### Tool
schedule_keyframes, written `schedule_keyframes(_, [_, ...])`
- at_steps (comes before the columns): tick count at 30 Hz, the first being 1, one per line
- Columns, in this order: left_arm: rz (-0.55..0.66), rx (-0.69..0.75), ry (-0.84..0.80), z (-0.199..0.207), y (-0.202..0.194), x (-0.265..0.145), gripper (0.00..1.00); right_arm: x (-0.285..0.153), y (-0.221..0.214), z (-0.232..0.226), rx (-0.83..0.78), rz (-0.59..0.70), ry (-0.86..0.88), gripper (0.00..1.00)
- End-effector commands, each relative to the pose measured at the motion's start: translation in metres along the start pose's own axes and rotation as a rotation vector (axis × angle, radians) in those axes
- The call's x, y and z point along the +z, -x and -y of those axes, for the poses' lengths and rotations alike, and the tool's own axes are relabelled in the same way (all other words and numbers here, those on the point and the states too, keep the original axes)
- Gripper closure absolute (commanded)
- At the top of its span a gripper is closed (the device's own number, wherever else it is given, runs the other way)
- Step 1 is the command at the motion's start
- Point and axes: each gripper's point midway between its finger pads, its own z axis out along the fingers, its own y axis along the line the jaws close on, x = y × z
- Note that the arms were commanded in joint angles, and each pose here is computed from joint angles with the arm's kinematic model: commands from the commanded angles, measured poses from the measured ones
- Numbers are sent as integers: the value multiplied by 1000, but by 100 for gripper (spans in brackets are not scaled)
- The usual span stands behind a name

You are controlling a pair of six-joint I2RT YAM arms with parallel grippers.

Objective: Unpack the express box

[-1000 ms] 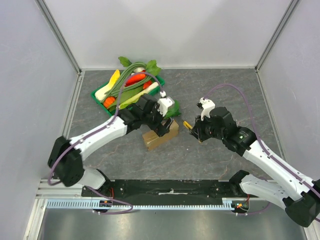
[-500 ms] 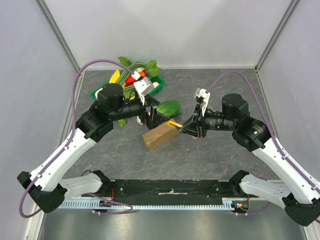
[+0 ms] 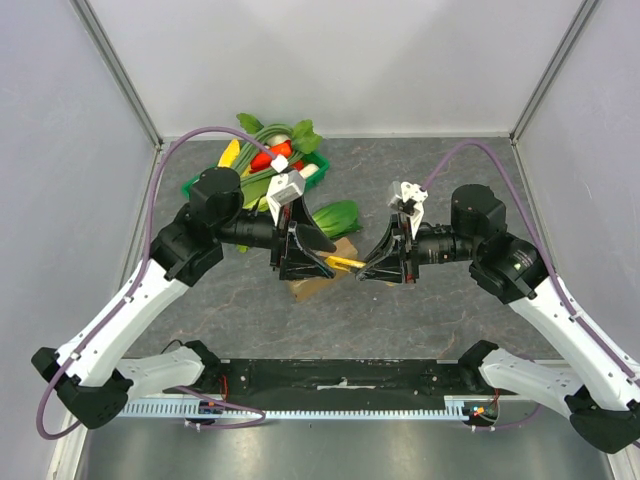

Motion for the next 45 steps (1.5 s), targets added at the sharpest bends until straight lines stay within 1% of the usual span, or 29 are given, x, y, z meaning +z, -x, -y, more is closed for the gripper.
schedule_keyframes(1, [-40,-105,-121,12,-9,5,36,-6,24,-18,-75,73,54,100])
schedule_keyframes(3, [-48,-129,-120,8,-11,7,41,-5,26,-18,-79,76,56,100])
schedule_keyframes(4, [-50,-139,-108,4,-11,9,47,-6,27,-19,-81,77,59,100])
schedule_keyframes(5, [-44,-134,-103,5,-8,8,50,-5,26,-18,-79,75,62,100])
schedule_keyframes(6, [-38,-129,-100,4,-5,9,57,-4,25,-18,-77,71,69,100])
schedule_keyframes(11, [-3,-101,-101,8,10,8,73,-5,24,-19,-77,72,68,100])
schedule_keyframes(12, [1,-97,-106,10,12,7,83,-5,24,-19,-78,72,68,100])
schedule_keyframes(14, [6,-94,-121,13,15,8,96,-6,27,-19,-86,80,57,100])
schedule_keyframes(16, [19,-84,-110,13,19,7,98,-6,31,-18,-91,90,44,100])
schedule_keyframes(17, [29,-77,-95,12,22,6,98,-7,35,-15,-99,106,24,97])
schedule_keyframes(18, [47,-69,-56,8,26,6,98,-7,40,-11,-93,125,-6,75])
schedule_keyframes(19, [69,-47,-41,10,32,3,98,-9,45,-13,-104,148,-16,65])
schedule_keyframes(20, [92,-32,-24,11,39,1,98,-9,53,-10,-127,184,-32,46])
schedule_keyframes(21, [120,-22,12,8,46,-1,98,-11,60,-4,-107,225,-80,37])
schedule_keyframes(22, [141,-26,22,10,53,-3,98,-16,69,-6,-125,274,-106,29])
schedule_keyframes(23, [180,7,22,17,65,-8,98,-18,77,-4,-146,331,-122,19])
schedule_keyframes(24, [207,-4,31,20,72,-10,98,-23,86,2,-123,391,-173,16])
schedule_keyframes(26, [262,26,20,31,87,-16,98,-36,102,-1,-147,510,-208,12])
schedule_keyframes(30, [331,41,7,47,101,-25,98,-53,125,-5,-114,680,-236,10])
schedule_keyframes(31, [338,39,1,48,101,-26,98,-56,133,-14,-117,721,-192,10])
schedule_keyframes(32, [347,42,-1,49,104,-26,98,-54,134,-17,-107,730,-168,11])
schedule_keyframes(34, [353,38,-15,52,106,-26,98,-48,140,-23,-115,730,-104,14])
schedule_keyframes(35, [355,37,-15,51,107,-26,98,-45,142,-35,-119,704,-39,19])
schedule_keyframes(36, [363,35,-13,50,109,-26,98,-36,141,-33,-110,673,-7,21])
schedule_keyframes(38, [361,28,-13,49,108,-25,98,-34,143,-53,-134,646,109,29])
schedule_keyframes(41, [358,17,-9,46,107,-23,98,-30,144,-57,-135,623,148,33])
schedule_keyframes(43, [358,14,-8,45,107,-22,98,-30,145,-56,-133,625,137,35])
schedule_keyframes(44, [357,13,-7,45,106,-22,98,-31,146,-56,-133,629,136,41])
schedule_keyframes(45, [357,8,-3,43,106,-22,98,-30,147,-55,-129,628,137,43])
